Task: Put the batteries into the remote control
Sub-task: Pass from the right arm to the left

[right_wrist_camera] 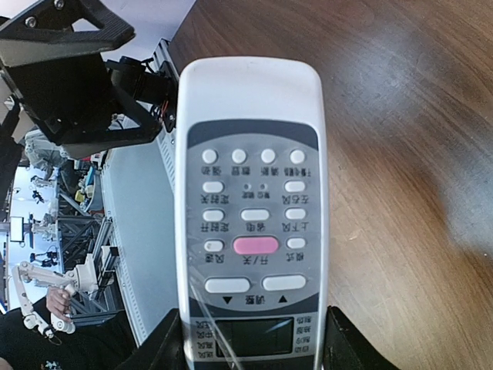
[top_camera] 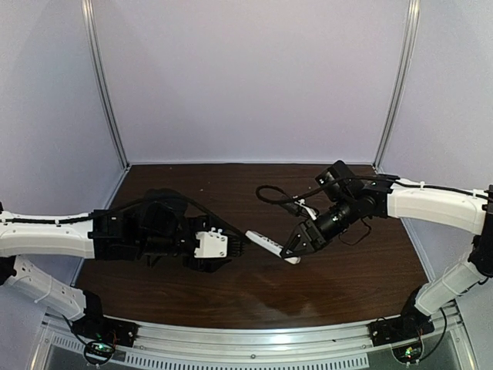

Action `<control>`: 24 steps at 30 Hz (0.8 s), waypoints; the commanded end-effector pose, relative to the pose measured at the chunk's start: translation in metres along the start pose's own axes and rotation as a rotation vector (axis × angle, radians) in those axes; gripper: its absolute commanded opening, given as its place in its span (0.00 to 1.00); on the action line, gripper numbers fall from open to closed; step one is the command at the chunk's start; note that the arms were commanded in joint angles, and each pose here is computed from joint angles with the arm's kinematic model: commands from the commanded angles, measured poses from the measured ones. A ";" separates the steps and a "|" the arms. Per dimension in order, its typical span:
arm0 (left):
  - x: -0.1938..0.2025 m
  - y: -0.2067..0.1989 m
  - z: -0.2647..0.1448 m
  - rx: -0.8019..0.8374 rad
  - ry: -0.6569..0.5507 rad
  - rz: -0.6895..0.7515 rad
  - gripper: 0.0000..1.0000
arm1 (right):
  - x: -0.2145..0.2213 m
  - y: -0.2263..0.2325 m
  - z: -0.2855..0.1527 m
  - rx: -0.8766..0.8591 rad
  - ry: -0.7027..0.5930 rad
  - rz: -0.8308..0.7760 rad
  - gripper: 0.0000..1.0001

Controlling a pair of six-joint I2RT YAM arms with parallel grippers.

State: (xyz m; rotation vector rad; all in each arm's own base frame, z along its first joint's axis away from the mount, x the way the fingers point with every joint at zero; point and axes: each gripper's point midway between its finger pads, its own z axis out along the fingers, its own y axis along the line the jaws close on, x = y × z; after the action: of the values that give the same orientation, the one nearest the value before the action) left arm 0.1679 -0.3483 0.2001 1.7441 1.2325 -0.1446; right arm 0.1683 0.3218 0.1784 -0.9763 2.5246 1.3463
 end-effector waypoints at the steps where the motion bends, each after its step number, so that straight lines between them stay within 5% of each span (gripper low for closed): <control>1: -0.005 0.007 0.012 -0.022 0.018 0.048 0.69 | 0.010 0.014 0.004 -0.052 0.038 -0.016 0.26; 17: -0.012 -0.007 0.037 0.004 0.027 0.139 0.52 | 0.025 0.023 0.024 -0.083 0.122 -0.027 0.20; 24: -0.019 -0.013 0.039 0.029 0.006 0.154 0.37 | 0.027 0.026 0.029 -0.097 0.150 -0.031 0.16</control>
State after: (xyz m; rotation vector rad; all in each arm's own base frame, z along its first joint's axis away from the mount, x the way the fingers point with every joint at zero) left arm 0.1657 -0.3751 0.1636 1.8906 1.1557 -0.0395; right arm 0.1306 0.3364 0.1644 -1.1190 2.5839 1.4242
